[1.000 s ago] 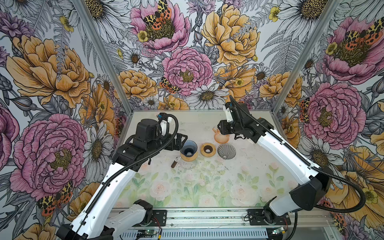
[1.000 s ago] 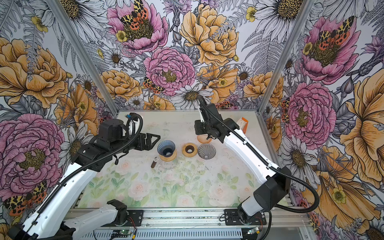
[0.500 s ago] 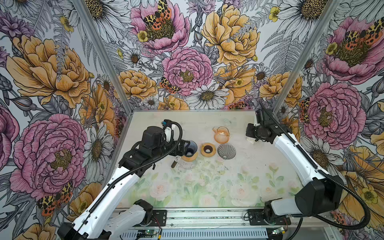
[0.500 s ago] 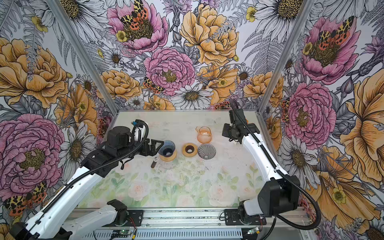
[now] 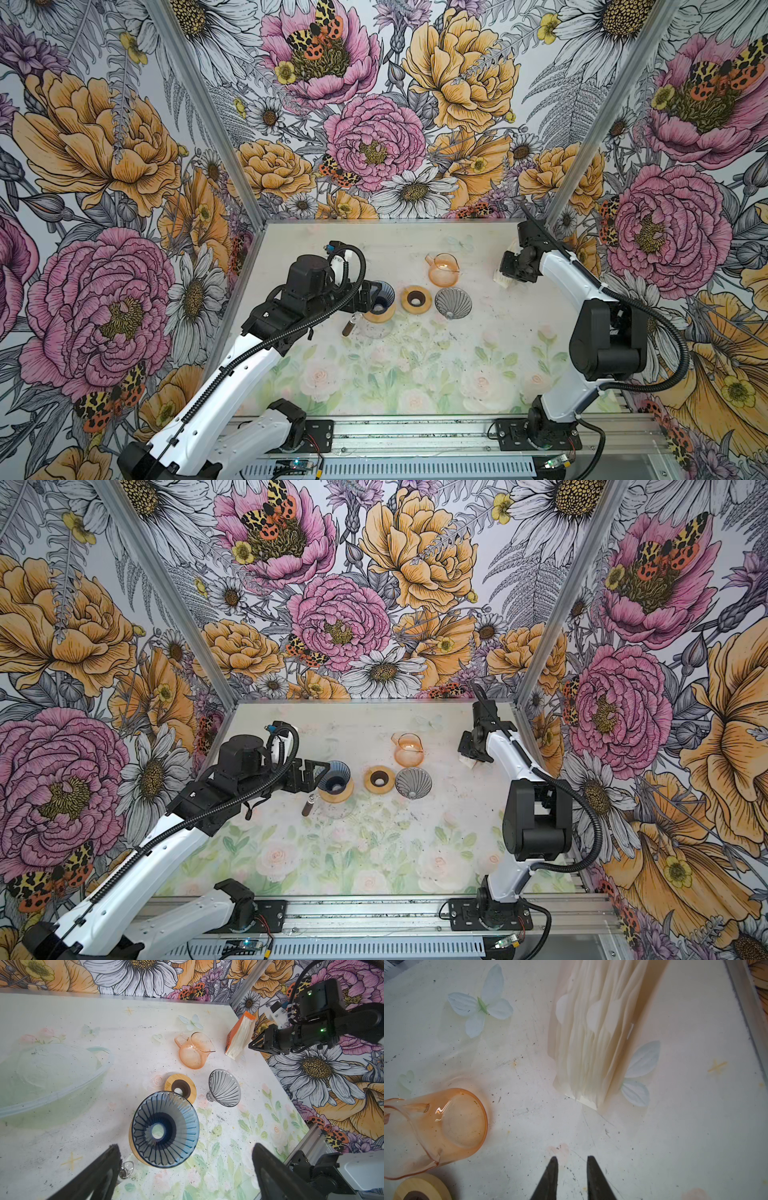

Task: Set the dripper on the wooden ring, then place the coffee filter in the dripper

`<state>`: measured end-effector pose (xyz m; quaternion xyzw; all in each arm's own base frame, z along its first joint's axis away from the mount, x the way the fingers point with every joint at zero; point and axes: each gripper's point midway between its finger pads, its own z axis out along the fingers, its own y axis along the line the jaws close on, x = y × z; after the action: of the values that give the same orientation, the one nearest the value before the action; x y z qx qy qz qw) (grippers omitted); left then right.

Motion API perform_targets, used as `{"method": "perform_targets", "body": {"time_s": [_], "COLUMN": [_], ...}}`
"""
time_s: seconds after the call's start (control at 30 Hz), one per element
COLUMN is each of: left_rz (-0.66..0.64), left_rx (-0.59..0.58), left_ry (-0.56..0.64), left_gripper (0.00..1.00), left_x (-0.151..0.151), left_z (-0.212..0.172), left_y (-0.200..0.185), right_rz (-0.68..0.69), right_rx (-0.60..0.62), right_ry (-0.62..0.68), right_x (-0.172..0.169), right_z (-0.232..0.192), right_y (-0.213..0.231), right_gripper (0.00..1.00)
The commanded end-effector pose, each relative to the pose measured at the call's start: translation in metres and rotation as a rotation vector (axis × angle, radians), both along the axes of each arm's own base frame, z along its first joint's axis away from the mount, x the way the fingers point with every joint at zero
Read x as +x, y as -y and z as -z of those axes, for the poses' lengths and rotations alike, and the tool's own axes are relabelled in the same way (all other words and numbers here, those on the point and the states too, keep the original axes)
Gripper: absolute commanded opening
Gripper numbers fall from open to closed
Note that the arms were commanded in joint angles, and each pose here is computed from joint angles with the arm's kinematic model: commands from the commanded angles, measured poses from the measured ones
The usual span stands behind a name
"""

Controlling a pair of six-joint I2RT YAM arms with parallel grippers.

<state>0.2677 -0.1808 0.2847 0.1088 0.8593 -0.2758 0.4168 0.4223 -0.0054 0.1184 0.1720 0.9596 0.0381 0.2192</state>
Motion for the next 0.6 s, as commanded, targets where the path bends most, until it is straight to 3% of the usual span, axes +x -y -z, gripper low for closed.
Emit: {"method": "perform_targets", "body": {"time_s": [0.0, 0.57], "left_rz": [-0.018, -0.044], "left_rx": [-0.013, -0.017], "left_ry": [0.017, 0.033], "left_gripper": [0.99, 0.99], "left_x": [0.004, 0.001], "left_z": [-0.004, -0.007], "left_y": [0.001, -0.005], "right_rz": [0.007, 0.041], "right_rx": [-0.017, -0.129], "right_ry": [0.060, -0.006], "right_x": [0.024, 0.051], "right_z": [-0.011, 0.023], "right_y": [0.006, 0.036], "right_gripper": [0.25, 0.21]}}
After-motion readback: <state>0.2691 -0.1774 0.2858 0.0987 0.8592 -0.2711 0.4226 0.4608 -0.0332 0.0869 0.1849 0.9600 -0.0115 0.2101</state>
